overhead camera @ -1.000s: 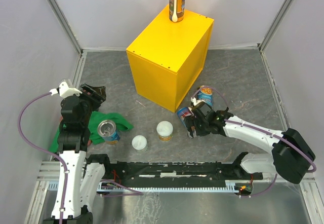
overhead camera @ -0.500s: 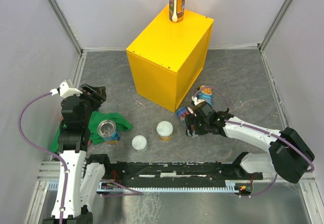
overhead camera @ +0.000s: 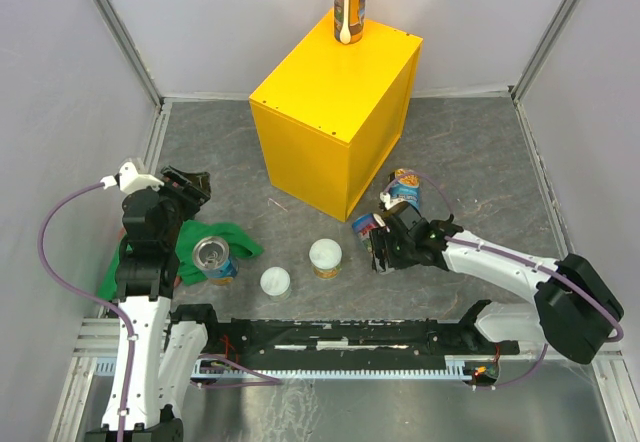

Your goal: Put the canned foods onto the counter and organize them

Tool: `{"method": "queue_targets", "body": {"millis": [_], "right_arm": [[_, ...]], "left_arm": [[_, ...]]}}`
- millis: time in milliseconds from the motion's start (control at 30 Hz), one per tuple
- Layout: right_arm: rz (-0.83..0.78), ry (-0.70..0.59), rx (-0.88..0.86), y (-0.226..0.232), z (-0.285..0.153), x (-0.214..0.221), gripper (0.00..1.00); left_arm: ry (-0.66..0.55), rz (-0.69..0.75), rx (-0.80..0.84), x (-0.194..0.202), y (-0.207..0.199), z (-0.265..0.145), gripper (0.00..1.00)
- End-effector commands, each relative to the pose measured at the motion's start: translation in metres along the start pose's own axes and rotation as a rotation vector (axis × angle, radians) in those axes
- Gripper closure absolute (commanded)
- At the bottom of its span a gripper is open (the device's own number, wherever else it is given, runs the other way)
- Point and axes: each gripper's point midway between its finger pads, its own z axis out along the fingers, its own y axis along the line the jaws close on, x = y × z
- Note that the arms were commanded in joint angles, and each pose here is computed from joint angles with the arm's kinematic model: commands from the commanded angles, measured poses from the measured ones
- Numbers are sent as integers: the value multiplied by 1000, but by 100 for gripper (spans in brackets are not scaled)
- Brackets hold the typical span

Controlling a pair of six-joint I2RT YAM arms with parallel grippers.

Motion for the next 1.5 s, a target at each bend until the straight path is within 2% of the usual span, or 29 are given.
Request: {"method": "queue_targets", "body": {"millis": [0,200,833,1467], "right_arm": [[-41,-62,25,2,-22,-29,40],[-80,-76,39,6,-39,-49,40],[-189,-45,80,7,-72,-72,44],[-225,-78,83,14,-92,-94,44]], "left_arm": [[-28,36,29,-8,-6,-1,30],[-34,37,24,-9,-6,0,30],[-32,23,28,-10,-8,4,31],[-24,24,20,-6,-5,6,31]]}}
